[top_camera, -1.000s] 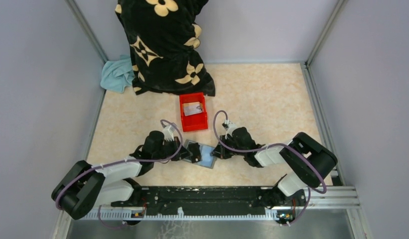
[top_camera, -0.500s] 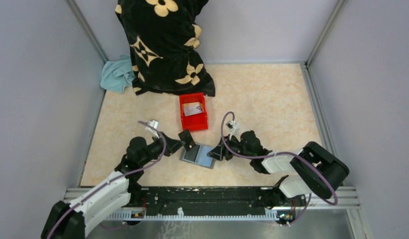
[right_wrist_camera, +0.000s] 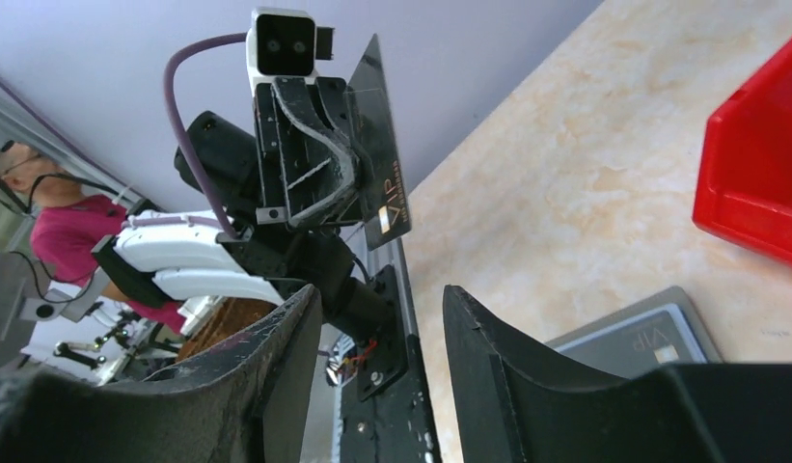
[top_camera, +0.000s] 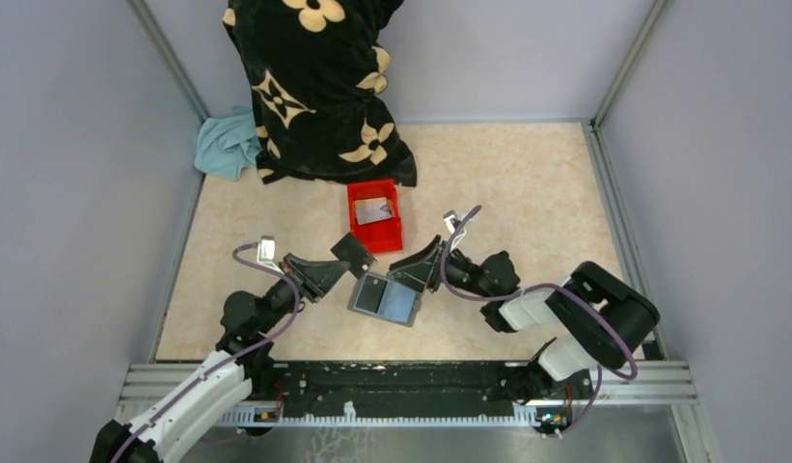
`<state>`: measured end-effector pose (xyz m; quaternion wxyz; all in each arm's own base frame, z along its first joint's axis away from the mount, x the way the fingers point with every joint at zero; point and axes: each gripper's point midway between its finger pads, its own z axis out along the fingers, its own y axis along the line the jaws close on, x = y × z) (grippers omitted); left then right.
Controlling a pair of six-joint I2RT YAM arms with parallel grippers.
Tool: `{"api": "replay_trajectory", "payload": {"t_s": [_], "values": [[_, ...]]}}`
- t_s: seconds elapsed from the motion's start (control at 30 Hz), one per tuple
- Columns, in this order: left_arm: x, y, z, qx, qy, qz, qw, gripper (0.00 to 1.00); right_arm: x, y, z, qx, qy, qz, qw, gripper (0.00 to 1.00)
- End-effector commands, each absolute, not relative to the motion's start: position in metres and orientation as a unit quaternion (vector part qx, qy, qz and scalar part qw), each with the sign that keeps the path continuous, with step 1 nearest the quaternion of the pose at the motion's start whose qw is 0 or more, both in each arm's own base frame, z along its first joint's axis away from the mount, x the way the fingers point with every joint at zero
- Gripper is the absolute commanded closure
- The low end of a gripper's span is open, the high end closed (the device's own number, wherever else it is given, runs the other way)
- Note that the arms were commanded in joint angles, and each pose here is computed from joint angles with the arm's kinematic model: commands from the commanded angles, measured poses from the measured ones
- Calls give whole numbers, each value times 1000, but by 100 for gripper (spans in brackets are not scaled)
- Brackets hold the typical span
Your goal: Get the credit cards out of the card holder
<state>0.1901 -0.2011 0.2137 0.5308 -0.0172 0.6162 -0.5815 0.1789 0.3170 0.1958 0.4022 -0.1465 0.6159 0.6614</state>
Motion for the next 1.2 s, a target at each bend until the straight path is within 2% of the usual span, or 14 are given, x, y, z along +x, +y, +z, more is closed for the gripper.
{"api": "replay_trajectory", "payload": {"t_s": [0.0,0.7,0.77,1.0,1.1,1.13,1.17], "values": [[183,-201,223,-14,587,-607,536,100,172,329,244,-172,529,718,418,51],[184,-201,213,-9,594,-600,536,100,174,366,254,-190,508,743,393,58],[183,-202,213,-6,594,-601,534,100,177,369,254,-189,508,744,392,64],[182,-201,214,-5,592,-602,536,100,179,374,257,-196,507,743,392,100],[184,-200,214,-9,591,-598,541,100,177,370,257,-196,508,740,395,100],[184,-199,213,-9,592,-596,543,98,177,369,257,-197,509,739,395,100],[185,-199,213,-6,594,-592,545,89,177,368,254,-197,512,738,393,100]]}}
